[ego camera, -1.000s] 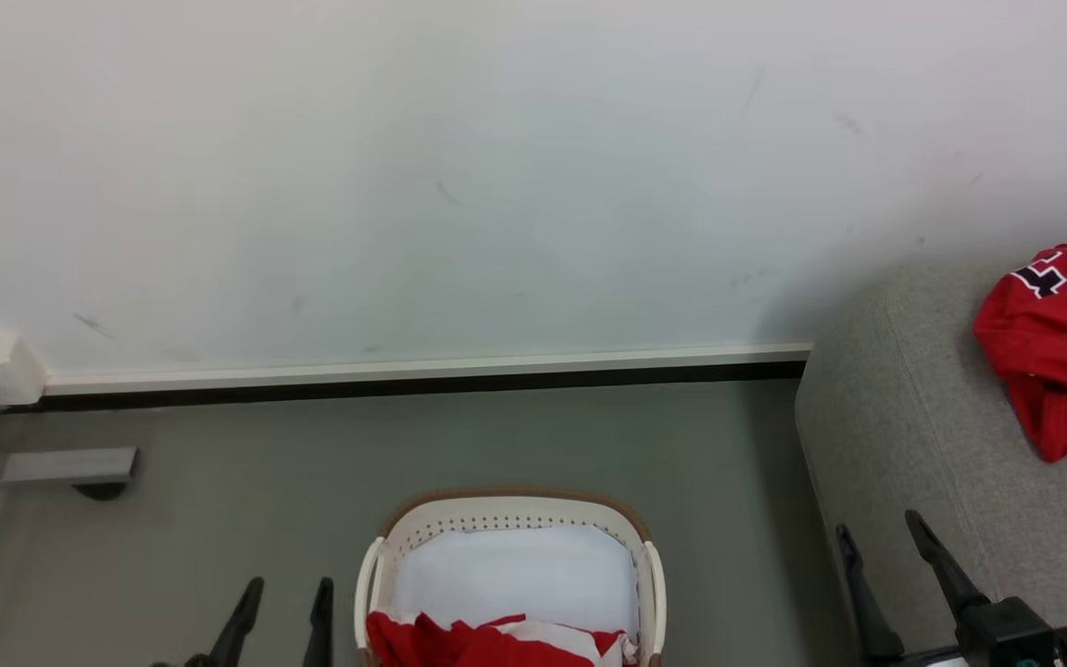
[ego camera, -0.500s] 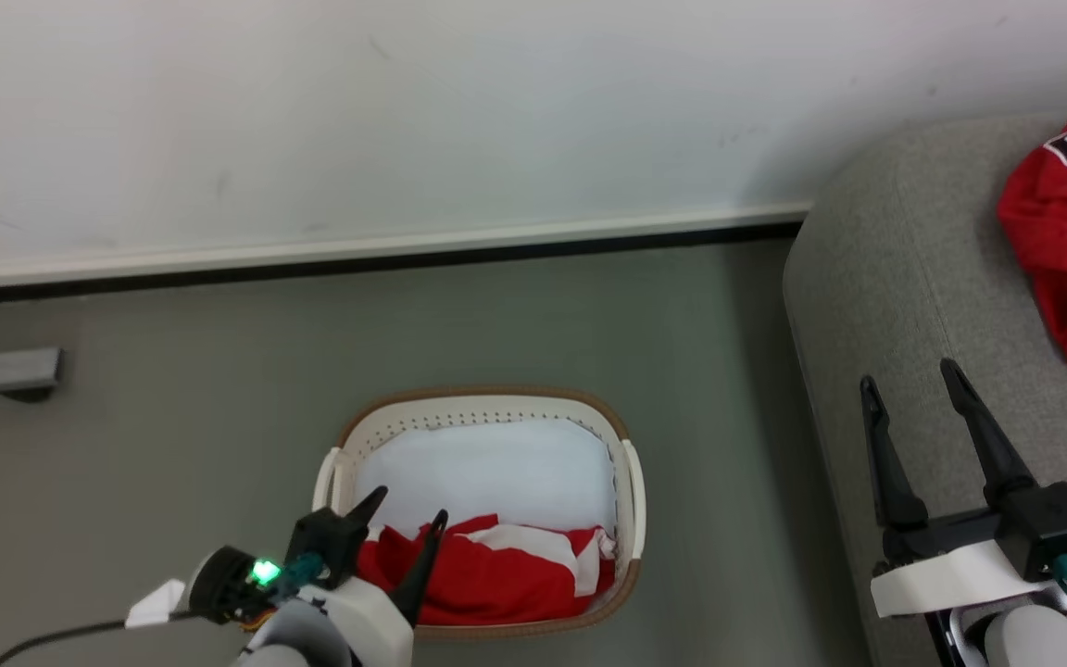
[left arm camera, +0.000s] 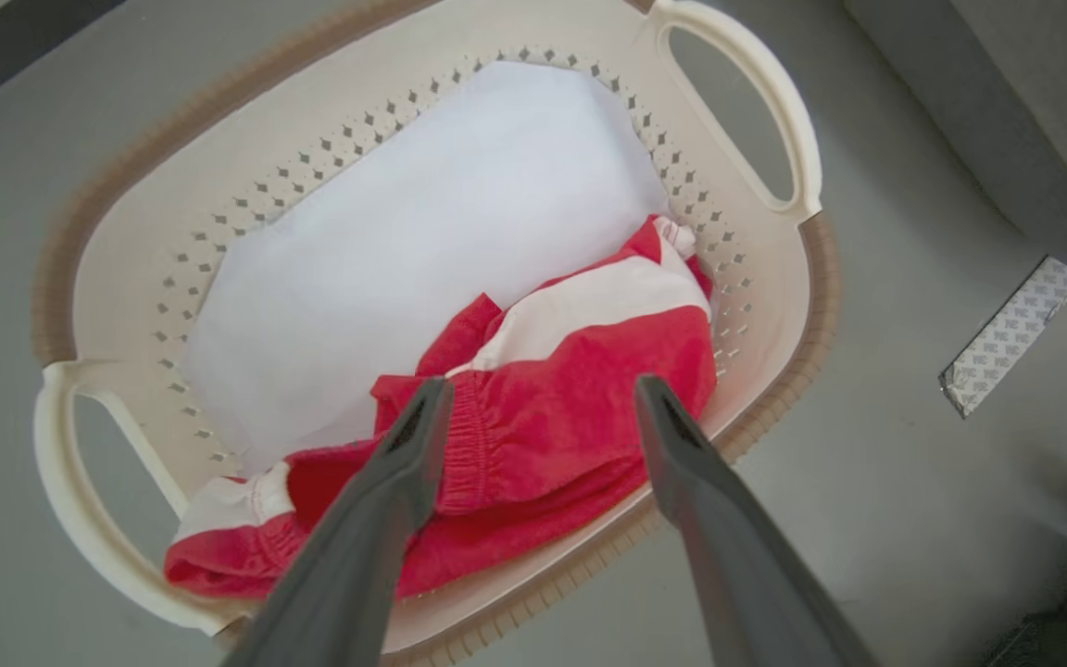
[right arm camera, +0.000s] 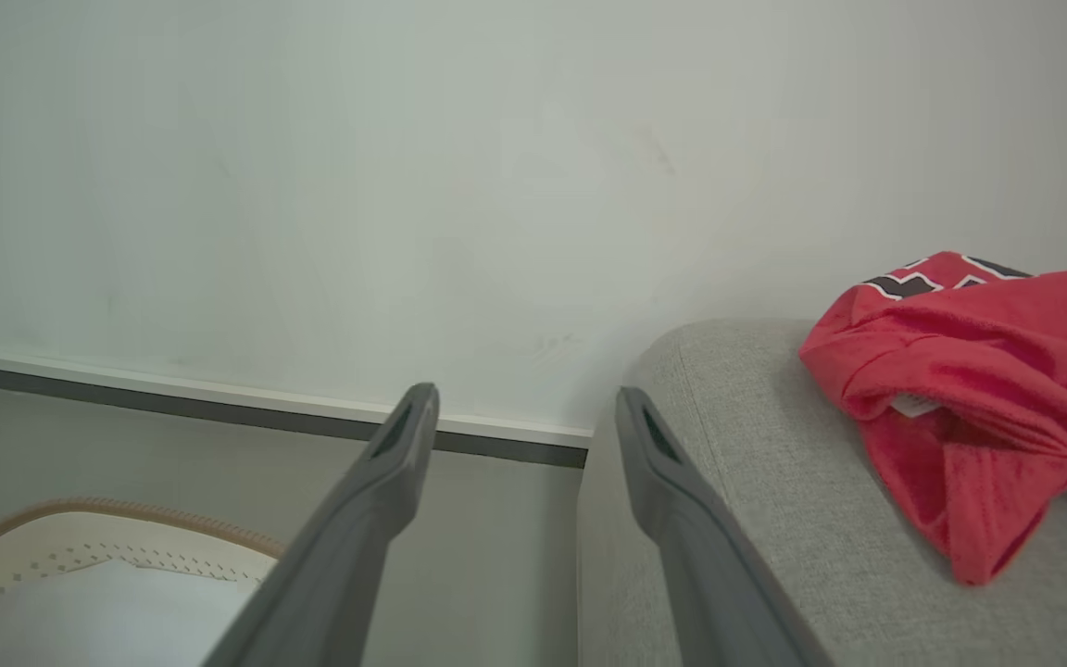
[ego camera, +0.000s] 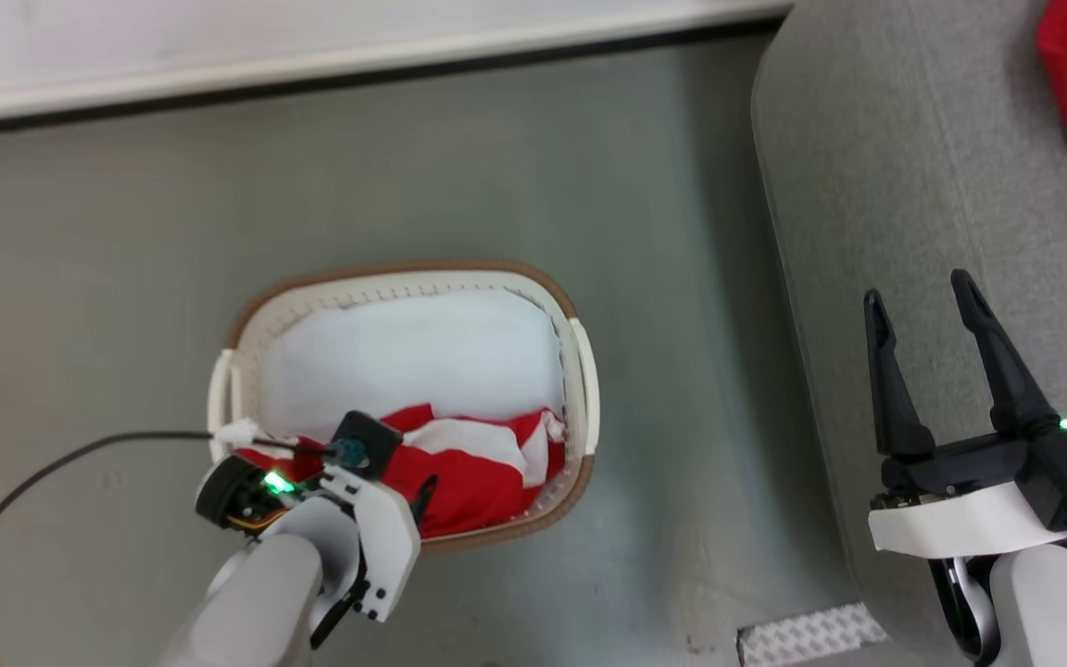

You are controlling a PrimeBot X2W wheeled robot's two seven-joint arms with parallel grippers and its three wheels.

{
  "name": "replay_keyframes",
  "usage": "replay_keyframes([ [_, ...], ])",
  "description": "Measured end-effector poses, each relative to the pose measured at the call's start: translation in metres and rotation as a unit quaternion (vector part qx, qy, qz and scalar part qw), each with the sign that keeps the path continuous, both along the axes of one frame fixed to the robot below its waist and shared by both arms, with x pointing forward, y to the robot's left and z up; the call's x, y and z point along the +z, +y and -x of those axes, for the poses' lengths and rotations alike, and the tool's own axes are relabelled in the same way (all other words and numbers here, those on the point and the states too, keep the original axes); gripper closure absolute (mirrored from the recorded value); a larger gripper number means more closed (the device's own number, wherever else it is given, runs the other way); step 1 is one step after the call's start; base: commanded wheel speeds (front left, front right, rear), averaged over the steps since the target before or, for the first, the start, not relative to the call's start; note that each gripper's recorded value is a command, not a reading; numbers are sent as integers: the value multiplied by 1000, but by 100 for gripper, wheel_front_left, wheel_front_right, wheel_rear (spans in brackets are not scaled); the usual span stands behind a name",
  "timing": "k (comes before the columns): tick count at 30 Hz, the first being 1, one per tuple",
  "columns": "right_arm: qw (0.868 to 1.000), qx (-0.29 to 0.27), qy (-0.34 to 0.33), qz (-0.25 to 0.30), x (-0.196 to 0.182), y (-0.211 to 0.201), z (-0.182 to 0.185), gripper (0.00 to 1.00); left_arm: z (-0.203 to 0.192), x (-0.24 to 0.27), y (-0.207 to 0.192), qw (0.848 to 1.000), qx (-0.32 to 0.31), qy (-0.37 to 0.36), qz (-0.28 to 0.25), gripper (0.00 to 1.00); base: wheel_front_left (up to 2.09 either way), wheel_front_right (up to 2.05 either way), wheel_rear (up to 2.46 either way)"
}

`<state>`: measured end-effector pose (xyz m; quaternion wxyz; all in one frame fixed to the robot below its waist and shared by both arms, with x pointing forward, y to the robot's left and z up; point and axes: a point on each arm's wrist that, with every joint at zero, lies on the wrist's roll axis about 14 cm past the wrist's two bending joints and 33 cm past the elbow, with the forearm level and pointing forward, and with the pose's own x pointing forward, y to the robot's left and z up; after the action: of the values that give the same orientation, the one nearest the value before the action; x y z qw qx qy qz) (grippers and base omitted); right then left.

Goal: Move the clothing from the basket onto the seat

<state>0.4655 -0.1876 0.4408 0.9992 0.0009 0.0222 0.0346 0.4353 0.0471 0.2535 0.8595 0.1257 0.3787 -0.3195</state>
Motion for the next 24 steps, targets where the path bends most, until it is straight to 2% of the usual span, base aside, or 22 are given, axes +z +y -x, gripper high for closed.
replay_keyframes([
  [6, 1000, -9, 20, 5, -23, -8, -9, 0, -2, -37, -10, 998, -9, 58, -6, 0, 0, 0, 0],
  [13, 999, -4, 40, 7, -47, -6, -19, 0, -12, -75, 11, 994, 31, 103, -32, 0, 0, 0, 0],
  [24, 998, 4, 67, 4, -77, 0, -23, 0, -10, -103, 17, 983, 84, 165, -20, 0, 0, 0, 0],
])
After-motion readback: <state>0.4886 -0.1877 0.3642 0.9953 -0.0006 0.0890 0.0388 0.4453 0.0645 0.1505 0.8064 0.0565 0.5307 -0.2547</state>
